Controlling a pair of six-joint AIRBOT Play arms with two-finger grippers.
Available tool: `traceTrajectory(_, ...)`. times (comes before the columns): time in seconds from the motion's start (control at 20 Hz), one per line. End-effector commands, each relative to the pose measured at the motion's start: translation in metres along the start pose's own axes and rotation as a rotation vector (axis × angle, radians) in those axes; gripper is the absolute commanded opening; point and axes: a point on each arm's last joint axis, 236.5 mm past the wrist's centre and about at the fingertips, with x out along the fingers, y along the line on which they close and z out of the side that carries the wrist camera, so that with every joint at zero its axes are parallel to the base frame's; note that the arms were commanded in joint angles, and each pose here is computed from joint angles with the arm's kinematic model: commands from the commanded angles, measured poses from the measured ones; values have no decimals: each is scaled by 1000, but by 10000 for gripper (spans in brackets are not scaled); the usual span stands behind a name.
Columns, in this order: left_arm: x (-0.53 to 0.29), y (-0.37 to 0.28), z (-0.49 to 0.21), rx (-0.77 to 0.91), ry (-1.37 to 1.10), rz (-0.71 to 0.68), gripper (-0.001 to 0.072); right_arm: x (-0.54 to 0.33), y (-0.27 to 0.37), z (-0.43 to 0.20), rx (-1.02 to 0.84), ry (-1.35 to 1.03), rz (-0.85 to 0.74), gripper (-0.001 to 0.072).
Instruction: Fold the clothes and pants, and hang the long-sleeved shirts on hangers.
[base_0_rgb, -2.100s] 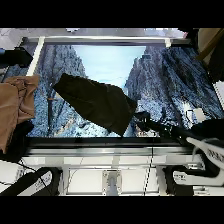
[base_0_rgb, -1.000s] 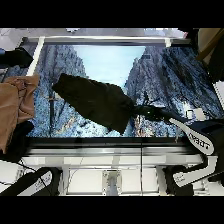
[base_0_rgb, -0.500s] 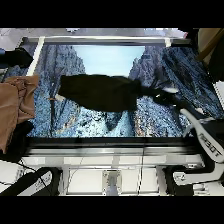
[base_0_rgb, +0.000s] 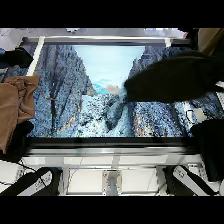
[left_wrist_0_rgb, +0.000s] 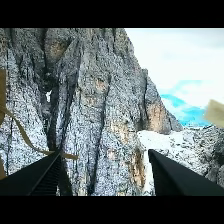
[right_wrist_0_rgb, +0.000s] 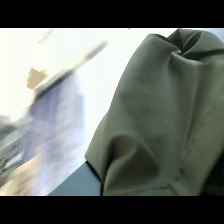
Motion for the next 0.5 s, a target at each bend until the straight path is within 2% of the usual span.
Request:
traceTrajectory(0.0, 0, 0, 4, 0, -19, 2, 611, -137, -74, 14, 95, -92, -431, 5)
traceTrajectory(0.15, 1, 1, 7, 0, -29, 3, 611, -228, -116, 21, 247, -241, -647, 4)
traceTrajectory(0.3, 1, 1, 6, 0, -27, 3, 611, -299, -163, -13, 448, -288, -877, 4)
traceTrajectory(0.45, 1, 1, 6, -1, -25, 3, 611, -348, -191, -39, 525, -292, -1099, 5)
